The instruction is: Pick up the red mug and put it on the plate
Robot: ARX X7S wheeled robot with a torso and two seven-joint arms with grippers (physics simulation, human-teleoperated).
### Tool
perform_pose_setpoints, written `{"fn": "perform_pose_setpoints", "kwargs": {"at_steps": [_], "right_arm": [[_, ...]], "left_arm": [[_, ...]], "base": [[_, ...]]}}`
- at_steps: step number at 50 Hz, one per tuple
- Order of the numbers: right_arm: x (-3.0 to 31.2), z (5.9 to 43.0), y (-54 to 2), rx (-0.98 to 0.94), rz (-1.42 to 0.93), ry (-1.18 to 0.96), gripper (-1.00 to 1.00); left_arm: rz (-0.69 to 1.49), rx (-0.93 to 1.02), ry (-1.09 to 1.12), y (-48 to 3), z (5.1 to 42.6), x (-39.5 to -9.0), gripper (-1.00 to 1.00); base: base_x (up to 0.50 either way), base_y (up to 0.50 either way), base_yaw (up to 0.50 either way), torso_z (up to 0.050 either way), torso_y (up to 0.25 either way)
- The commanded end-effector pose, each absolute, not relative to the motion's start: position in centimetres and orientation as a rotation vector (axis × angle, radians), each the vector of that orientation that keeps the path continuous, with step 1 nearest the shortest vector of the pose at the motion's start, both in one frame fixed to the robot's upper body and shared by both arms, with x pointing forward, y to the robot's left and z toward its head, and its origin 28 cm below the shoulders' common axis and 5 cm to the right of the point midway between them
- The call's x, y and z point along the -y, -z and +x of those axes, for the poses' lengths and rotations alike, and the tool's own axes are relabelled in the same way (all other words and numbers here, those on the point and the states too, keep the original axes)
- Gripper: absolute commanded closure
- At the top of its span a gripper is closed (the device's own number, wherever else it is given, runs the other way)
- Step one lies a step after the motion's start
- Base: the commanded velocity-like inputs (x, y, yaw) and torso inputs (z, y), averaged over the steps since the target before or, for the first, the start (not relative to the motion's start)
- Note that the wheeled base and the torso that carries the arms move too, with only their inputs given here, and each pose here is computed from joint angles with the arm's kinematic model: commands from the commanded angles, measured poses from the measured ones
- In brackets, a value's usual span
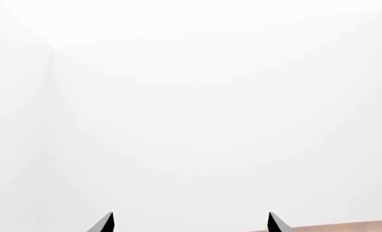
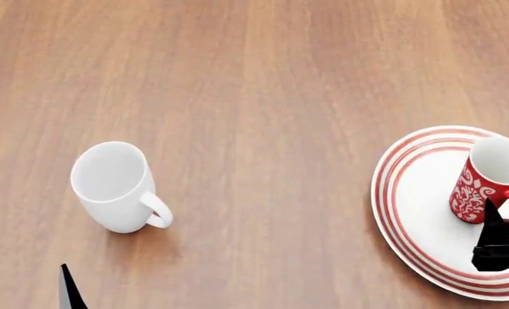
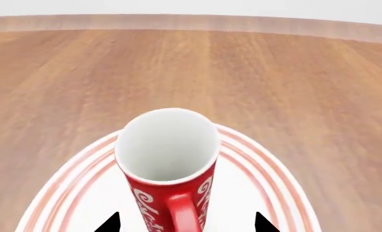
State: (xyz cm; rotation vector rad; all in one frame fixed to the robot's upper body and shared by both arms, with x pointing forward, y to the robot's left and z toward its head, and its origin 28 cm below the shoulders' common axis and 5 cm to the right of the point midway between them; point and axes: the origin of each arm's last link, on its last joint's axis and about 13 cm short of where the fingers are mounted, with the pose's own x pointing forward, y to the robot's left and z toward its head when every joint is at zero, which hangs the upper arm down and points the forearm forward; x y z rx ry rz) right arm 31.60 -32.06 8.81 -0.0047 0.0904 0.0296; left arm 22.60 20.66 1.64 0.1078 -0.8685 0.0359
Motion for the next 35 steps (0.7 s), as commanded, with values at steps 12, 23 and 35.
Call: {"fn": "perform_pose_setpoints", "kwargs": {"at_steps": [12,23,35], "right_arm": [[31.7,30.9,-9.7,-0.028,-0.007,-0.1,-1.0],[31.4,28.8,-13.2,0.103,-0.061,-0.181,-1.0],[30.7,27.3,-16.6,0.217,-0.112,-0.224,-1.0]], "left_arm": [[0.111,0.86,-0.059,-1.6,22.6,-20.7,-1.0],[0.088,0.88,-0.015,-1.7,22.6,-20.6,-1.0],[0.102,0.88,-0.019,-1.7,22.6,-20.7,-1.0]], "base": [[0.0,0.0,0.0,0.0,0.0],[0.0,0.0,0.0,0.0,0.0],[0.0,0.0,0.0,0.0,0.0]]}}
